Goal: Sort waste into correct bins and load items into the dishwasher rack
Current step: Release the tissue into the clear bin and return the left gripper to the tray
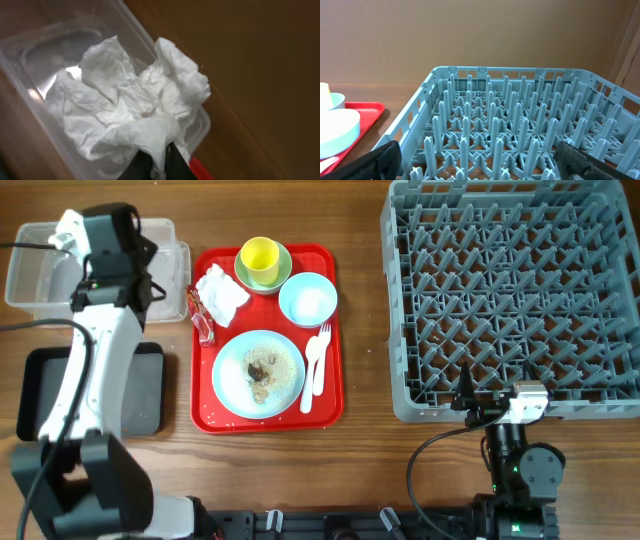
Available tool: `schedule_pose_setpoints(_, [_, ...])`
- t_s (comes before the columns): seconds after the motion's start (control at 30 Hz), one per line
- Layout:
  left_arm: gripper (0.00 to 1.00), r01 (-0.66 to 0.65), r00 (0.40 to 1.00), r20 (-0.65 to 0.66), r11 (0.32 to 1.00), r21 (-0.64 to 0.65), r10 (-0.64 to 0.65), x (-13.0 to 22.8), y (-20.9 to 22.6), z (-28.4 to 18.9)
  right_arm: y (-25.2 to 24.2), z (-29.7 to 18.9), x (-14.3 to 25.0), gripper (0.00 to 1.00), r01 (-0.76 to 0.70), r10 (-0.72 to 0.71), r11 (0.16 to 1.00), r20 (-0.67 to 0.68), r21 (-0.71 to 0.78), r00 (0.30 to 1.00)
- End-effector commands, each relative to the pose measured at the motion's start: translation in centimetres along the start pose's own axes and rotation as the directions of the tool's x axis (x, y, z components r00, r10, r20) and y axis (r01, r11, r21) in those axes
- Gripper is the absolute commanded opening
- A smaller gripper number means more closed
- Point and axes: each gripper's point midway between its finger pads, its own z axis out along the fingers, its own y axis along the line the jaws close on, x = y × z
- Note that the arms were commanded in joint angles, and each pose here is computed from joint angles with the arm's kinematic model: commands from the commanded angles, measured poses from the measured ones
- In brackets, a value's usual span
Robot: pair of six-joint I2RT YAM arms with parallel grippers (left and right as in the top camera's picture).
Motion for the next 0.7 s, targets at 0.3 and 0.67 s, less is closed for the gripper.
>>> schedule_pose_setpoints(0.3, [0.75, 0.050, 0.997, -0.061, 0.996, 0.067, -0.046, 0.1, -0.1, 2.9, -0.2, 0.0, -0.1, 1.00, -0.002, 0.002, 1.000, 0.007, 0.012, 1.000])
schedule_pose_setpoints(0.67, [0.80, -0.164, 0.819, -0.466, 0.916, 0.367, 0.334, 13.6, -5.7, -5.1, -0.2, 0.0, -0.1, 1.00, -0.002, 0.002, 1.000, 0.007, 0.012, 1.000])
